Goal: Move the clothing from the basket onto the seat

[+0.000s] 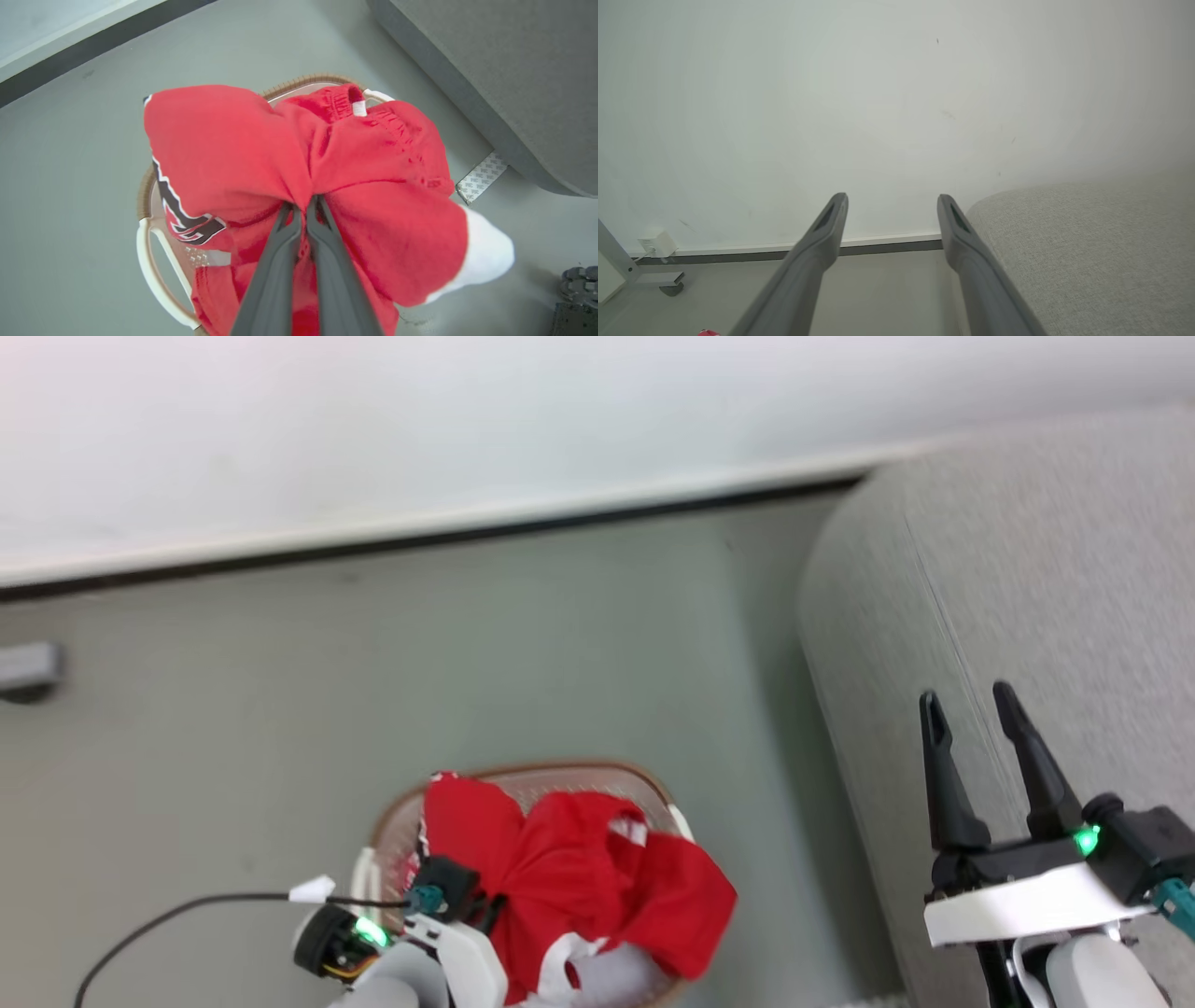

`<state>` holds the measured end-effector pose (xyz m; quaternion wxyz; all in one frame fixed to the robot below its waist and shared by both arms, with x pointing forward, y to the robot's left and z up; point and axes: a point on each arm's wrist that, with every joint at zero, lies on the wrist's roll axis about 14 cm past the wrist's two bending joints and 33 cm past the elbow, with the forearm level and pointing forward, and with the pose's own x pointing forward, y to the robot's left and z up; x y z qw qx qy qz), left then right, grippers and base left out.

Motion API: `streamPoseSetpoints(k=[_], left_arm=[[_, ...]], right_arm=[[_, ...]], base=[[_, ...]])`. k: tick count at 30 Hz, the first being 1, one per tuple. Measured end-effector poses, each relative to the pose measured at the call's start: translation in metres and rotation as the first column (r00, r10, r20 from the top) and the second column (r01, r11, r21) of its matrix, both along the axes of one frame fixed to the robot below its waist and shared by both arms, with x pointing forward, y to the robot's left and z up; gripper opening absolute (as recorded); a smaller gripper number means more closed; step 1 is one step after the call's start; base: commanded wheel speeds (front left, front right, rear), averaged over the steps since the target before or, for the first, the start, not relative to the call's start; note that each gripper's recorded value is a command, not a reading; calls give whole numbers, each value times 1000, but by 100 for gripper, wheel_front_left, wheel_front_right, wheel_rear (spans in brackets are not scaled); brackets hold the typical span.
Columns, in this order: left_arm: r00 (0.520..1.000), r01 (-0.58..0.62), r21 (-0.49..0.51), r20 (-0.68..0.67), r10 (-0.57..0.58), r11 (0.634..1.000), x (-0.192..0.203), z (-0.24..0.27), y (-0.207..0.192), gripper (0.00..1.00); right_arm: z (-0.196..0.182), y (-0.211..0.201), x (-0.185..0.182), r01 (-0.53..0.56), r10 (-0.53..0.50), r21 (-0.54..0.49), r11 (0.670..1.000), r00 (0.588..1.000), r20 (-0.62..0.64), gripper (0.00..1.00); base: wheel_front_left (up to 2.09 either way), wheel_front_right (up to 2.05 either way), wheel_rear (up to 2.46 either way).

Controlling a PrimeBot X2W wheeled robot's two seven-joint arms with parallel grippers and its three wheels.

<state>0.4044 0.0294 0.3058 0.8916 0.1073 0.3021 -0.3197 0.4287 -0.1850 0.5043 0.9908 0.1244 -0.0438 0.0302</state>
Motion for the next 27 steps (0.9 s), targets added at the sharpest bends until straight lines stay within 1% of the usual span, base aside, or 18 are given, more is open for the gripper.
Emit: streamPoseSetpoints(k=[3, 5, 12, 19, 27], left_arm=[[997, -38, -49, 61, 41, 998, 2, 25, 3, 0], [991, -62, -106, 112, 74, 992, 7, 47, 0, 0], [956, -96, -244, 249, 157, 965, 13, 109, 1, 0], [893, -68, -347, 397, 212, 935, 23, 175, 3, 0], [820, -21, -416, 514, 254, 909, 29, 232, 7, 0]], right_arm=[[9, 12, -5, -35, 34, 6, 999, 999, 22, 100], [14, 19, -8, -55, 55, 13, 998, 998, 35, 100], [27, 41, -21, -116, 114, 19, 993, 991, 68, 100], [33, 55, -34, -153, 151, 29, 988, 985, 82, 100], [39, 66, -41, -181, 177, 40, 983, 979, 100, 100]], base=[[0, 0, 0], [0, 0, 0], [0, 0, 0], [0, 0, 0], [0, 0, 0]])
